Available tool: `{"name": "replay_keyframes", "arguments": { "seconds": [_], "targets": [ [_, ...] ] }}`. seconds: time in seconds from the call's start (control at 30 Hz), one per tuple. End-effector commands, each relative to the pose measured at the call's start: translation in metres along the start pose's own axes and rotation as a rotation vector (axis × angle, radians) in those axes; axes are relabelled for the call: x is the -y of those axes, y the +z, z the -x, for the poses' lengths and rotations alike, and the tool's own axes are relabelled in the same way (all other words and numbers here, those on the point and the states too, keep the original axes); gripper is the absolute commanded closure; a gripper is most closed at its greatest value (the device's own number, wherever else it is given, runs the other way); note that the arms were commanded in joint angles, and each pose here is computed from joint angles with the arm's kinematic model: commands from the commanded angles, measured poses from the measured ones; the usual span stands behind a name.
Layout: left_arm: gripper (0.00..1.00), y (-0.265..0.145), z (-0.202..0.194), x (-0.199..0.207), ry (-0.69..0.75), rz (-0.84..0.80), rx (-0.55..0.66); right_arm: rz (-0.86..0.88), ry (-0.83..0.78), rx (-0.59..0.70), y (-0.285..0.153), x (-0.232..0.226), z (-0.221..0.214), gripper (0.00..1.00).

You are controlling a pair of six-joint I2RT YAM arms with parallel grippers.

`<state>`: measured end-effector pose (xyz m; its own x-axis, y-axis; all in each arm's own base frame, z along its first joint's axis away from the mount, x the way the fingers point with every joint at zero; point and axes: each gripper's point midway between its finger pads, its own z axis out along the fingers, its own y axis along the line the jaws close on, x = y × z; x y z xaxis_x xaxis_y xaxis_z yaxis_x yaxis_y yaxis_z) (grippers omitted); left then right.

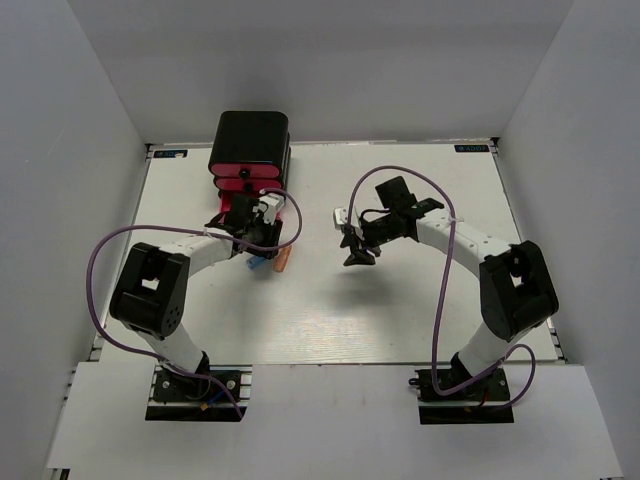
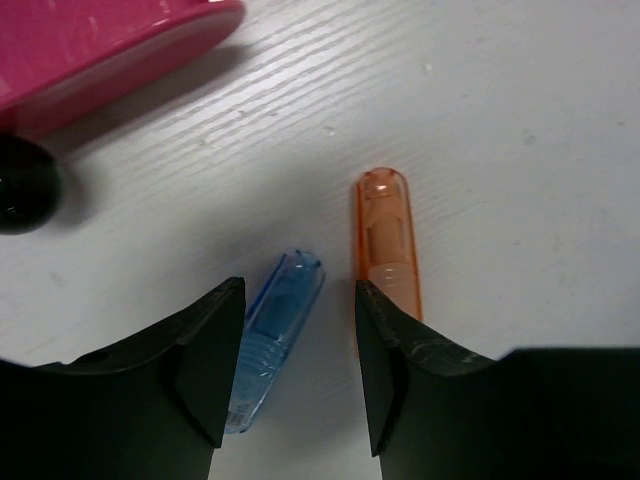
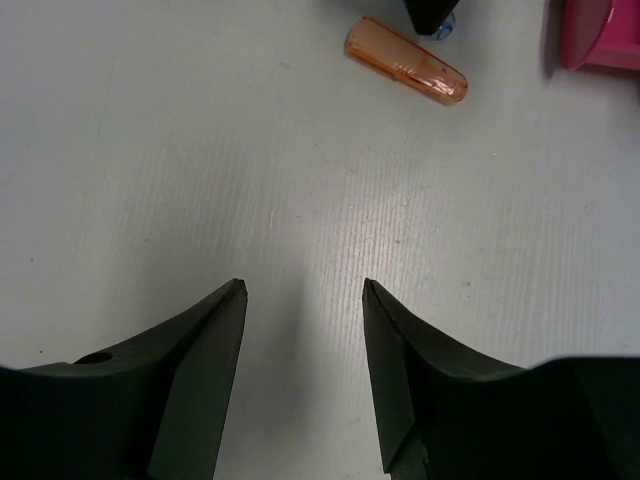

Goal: Sort the stationery into containers
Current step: Pick up the stationery from the center of the board.

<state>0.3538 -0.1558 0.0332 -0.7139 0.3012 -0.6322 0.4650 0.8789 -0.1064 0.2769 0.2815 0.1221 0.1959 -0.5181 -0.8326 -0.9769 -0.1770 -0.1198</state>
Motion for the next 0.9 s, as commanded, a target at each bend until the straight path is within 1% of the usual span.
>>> {"name": "replay_keyframes", "arguments": {
  "seconds": [0.0, 0.13, 0.17, 0.27, 0.47, 0.57, 0.67, 0.7, 0.73, 0.77, 0.8, 0.83, 0.87],
  "targets": [
    [0.41, -0.011, 0.011, -0.014, 0.038, 0.099, 0.033, -0.022, -0.006, 0.021, -0.007, -0.001, 0.009, 0.44],
    [0.41, -0.012, 0.009, -0.018, 0.047, 0.117, 0.021, -0.018, 0.002, 0.021, -0.006, -0.004, 0.007, 0.42],
    [0.41, -0.01, -0.002, -0.018, 0.043, 0.115, -0.013, -0.021, 0.003, 0.02, -0.007, -0.004, 0.006, 0.42],
    [0.43, -0.007, -0.014, -0.016, 0.059, 0.098, -0.048, -0.022, 0.004, 0.015, -0.007, -0.006, 0.004, 0.42],
    [0.43, -0.007, -0.027, -0.007, 0.08, 0.075, -0.076, -0.026, -0.001, 0.014, -0.008, -0.007, 0.004, 0.42],
    [0.45, -0.006, -0.032, -0.011, 0.079, 0.095, -0.097, -0.022, -0.003, 0.02, -0.007, -0.007, 0.004, 0.42],
    [0.54, -0.003, -0.041, -0.014, 0.07, 0.128, -0.132, -0.026, -0.002, 0.025, -0.008, -0.006, 0.006, 0.42],
    [0.66, -0.003, -0.041, -0.013, 0.047, 0.129, -0.13, -0.025, -0.004, 0.026, -0.007, -0.006, 0.007, 0.42],
    [0.71, -0.005, -0.038, -0.014, 0.033, 0.141, -0.121, -0.028, -0.005, 0.025, -0.008, -0.006, 0.007, 0.42],
    [0.74, -0.009, -0.026, -0.012, -0.007, 0.145, -0.073, -0.027, -0.002, 0.024, -0.008, -0.007, 0.006, 0.42],
    [0.8, -0.013, -0.023, -0.015, -0.045, 0.147, -0.052, -0.031, -0.007, 0.023, -0.009, -0.007, 0.006, 0.42],
    [0.82, -0.017, -0.015, -0.014, -0.081, 0.137, -0.018, -0.032, -0.013, 0.027, -0.01, -0.008, 0.008, 0.42],
    [0.82, -0.025, 0.002, -0.011, -0.129, 0.135, 0.049, -0.031, -0.005, 0.02, -0.01, -0.01, 0.004, 0.42]
  ]
}}
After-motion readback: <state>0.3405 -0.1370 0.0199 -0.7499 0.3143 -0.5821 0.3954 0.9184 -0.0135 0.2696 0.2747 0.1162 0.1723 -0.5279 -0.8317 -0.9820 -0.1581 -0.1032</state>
